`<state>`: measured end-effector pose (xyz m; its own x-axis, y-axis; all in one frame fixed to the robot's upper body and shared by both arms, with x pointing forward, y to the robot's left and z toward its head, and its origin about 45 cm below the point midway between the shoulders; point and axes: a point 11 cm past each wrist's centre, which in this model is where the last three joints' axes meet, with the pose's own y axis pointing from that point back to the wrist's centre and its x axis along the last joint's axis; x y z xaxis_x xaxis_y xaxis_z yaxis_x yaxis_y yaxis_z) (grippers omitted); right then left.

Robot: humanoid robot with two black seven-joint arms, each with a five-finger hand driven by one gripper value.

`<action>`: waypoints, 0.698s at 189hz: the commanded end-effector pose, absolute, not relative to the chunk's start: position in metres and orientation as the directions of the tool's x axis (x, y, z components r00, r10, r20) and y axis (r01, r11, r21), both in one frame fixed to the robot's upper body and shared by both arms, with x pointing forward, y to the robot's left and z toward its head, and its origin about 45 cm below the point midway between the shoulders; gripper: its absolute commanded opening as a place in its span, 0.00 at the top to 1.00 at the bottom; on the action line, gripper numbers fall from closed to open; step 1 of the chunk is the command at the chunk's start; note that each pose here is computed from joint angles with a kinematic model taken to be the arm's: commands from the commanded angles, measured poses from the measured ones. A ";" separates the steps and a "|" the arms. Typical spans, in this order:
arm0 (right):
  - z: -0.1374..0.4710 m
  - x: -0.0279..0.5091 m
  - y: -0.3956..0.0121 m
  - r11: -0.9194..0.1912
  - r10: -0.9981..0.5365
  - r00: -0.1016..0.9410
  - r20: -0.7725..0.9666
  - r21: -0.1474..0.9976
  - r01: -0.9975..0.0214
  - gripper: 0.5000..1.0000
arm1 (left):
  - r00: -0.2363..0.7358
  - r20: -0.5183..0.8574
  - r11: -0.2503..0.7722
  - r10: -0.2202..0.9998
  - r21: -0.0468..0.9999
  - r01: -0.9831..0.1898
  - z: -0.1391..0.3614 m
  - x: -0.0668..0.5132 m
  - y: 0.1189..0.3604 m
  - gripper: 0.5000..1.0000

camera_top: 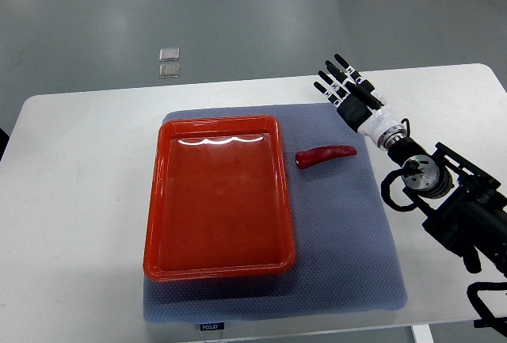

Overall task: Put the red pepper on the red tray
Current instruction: 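Reach the right hand down toward the red chili pepper beside the tray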

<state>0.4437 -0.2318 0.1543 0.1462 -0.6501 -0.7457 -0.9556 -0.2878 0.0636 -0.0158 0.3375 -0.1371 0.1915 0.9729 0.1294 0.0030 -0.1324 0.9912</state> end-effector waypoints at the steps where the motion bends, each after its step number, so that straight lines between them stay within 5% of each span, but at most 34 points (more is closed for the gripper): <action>1: 0.154 0.444 -0.232 -0.289 -0.649 0.147 -0.746 0.063 -0.955 0.18 | 0.191 0.128 -0.131 0.973 0.991 0.003 -0.137 -0.016 0.337 0.00; 58: 0.167 0.449 -0.231 -0.348 -0.728 0.231 -0.646 0.057 -0.936 0.18 | 0.191 0.128 -0.130 0.973 0.992 -0.002 -0.137 -0.015 0.337 0.00; 92: 0.184 0.453 -0.217 -0.518 -0.843 0.479 -0.243 0.132 -0.845 0.18 | 0.191 0.128 -0.130 0.973 0.992 -0.002 -0.137 -0.015 0.337 0.00; 102: 0.184 0.453 -0.217 -0.518 -0.843 0.479 -0.243 0.132 -0.845 0.18 | 0.191 0.128 -0.130 0.973 0.992 -0.002 -0.137 -0.015 0.337 0.00; 103: 0.191 0.452 -0.213 -0.575 -0.818 0.568 -0.089 0.170 -0.800 0.18 | 0.191 0.128 -0.130 0.973 0.992 -0.002 -0.137 -0.015 0.337 0.00; 106: 0.193 0.451 -0.213 -0.594 -0.799 0.601 -0.025 0.188 -0.782 0.18 | 0.191 0.128 -0.130 0.973 0.992 -0.002 -0.137 -0.015 0.337 0.00; 132: 0.209 0.446 -0.211 -0.657 -0.627 0.722 0.294 0.299 -0.692 0.18 | 0.190 0.128 -0.130 0.973 0.992 -0.002 -0.137 -0.015 0.337 0.00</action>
